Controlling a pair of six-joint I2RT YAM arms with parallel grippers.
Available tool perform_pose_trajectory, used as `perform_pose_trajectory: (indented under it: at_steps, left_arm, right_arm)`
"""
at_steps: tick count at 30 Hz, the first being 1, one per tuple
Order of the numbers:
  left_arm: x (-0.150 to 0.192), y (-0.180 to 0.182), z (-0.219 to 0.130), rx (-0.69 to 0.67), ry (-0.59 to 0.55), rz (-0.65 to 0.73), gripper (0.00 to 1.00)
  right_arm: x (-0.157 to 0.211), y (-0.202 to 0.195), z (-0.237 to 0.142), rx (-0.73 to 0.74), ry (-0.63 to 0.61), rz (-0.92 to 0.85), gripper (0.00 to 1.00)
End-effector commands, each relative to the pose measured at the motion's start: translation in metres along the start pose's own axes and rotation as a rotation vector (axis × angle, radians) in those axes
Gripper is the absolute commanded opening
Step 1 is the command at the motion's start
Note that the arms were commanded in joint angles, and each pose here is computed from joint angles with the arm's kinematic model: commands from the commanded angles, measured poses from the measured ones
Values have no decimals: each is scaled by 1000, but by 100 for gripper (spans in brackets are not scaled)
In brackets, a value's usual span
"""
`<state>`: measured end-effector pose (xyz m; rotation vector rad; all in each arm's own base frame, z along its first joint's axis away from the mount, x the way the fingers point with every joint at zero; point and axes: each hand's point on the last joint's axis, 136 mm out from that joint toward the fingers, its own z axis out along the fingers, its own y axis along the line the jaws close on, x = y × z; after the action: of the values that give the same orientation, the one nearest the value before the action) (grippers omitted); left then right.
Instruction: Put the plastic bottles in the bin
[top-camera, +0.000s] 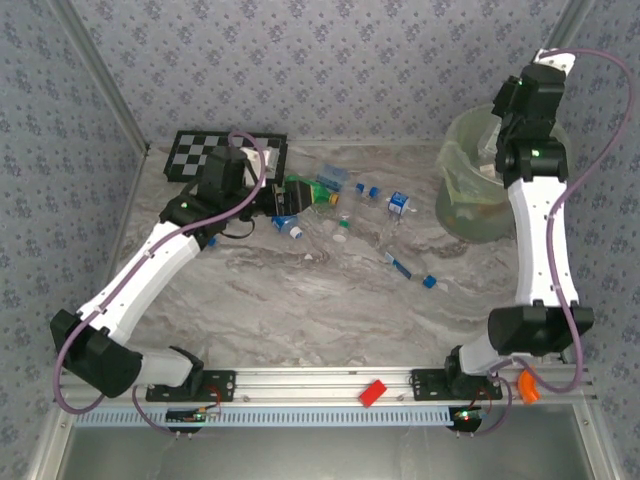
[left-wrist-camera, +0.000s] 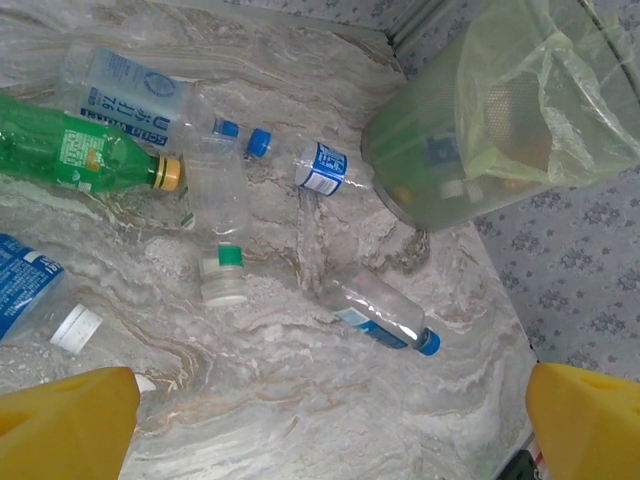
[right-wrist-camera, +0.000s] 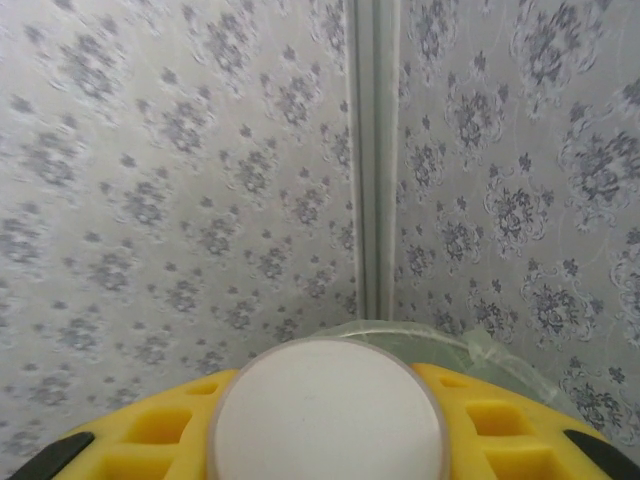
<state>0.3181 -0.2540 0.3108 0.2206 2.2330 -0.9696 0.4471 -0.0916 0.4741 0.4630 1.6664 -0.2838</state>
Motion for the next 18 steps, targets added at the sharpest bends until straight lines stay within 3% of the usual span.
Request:
perform_pose_trajectory:
  at_steps: [1,8,16,18]
  left_arm:
    - [-16,-6,-4,-3,-46,21,99]
    - [-22,2,0,-32,-52,3,99]
    - [-27,4,4,-43,-56,-13,99]
    - [-26,6,4,-51,-57,-19,99]
  right_arm:
    - [-3,-15,29,52,-29,20,26]
    - [45,-4,79,1,107,39,26]
    - [97,8,107,-45,313,96,26]
    - [103,9,111,-54,339,123,34]
